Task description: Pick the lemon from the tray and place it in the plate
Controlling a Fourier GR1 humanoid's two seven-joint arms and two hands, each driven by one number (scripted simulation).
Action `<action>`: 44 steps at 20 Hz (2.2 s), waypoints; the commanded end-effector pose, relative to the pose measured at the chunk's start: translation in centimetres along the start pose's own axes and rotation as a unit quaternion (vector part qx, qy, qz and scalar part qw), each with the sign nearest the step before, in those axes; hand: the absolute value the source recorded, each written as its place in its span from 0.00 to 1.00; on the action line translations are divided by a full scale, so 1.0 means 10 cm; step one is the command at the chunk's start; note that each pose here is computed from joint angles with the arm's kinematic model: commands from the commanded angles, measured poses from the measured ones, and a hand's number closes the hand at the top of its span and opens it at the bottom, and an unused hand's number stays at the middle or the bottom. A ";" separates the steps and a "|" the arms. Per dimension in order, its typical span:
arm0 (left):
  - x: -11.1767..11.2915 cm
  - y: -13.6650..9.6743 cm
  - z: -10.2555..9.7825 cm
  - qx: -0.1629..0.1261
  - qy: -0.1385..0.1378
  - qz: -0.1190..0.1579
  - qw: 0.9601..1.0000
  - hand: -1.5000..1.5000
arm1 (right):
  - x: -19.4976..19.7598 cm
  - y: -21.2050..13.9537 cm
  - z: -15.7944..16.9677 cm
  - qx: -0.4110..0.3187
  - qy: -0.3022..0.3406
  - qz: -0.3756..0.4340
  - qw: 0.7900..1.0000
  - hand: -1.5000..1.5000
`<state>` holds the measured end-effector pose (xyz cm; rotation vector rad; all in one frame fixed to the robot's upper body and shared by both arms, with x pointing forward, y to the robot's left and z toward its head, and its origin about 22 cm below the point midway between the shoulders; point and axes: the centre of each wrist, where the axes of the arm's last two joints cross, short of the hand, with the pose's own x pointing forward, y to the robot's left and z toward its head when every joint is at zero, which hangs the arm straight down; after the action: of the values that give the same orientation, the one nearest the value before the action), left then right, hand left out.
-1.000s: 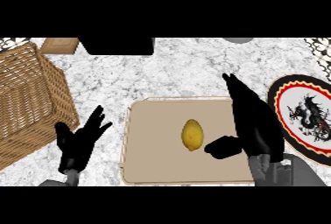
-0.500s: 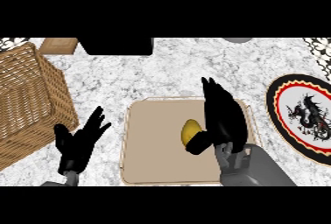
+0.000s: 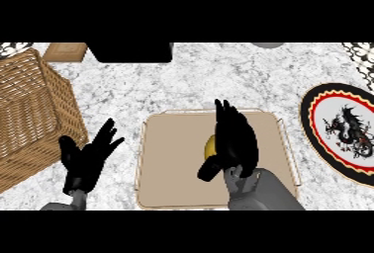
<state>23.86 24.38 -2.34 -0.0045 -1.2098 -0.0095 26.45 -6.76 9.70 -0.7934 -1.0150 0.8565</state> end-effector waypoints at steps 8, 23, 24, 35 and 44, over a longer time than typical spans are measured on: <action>-0.01 -0.11 0.06 0.009 0.010 -0.006 1.000 0.50 | -0.07 0.33 -0.16 -0.010 0.107 0.067 0.992 0.00; -0.03 -0.08 -0.09 0.003 0.017 0.001 1.000 0.50 | -0.22 0.58 -0.46 0.068 0.072 0.131 0.986 1.00; -0.09 -0.11 0.06 0.009 0.012 -0.007 1.000 0.50 | -0.17 0.57 -0.55 0.058 0.078 0.128 0.987 1.00; -0.21 0.00 0.01 -0.002 0.016 0.001 1.000 0.50 | -0.12 0.18 -0.78 -0.074 0.181 0.073 0.978 1.00; -0.05 -0.06 -0.02 -0.018 -0.010 -0.007 1.000 0.50 | -0.50 -1.16 -1.34 -0.358 0.332 -0.053 0.871 1.00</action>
<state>24.31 23.81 -2.17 -0.0285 -1.2726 -0.0306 38.08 -15.84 10.04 -1.3500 -0.7588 0.4140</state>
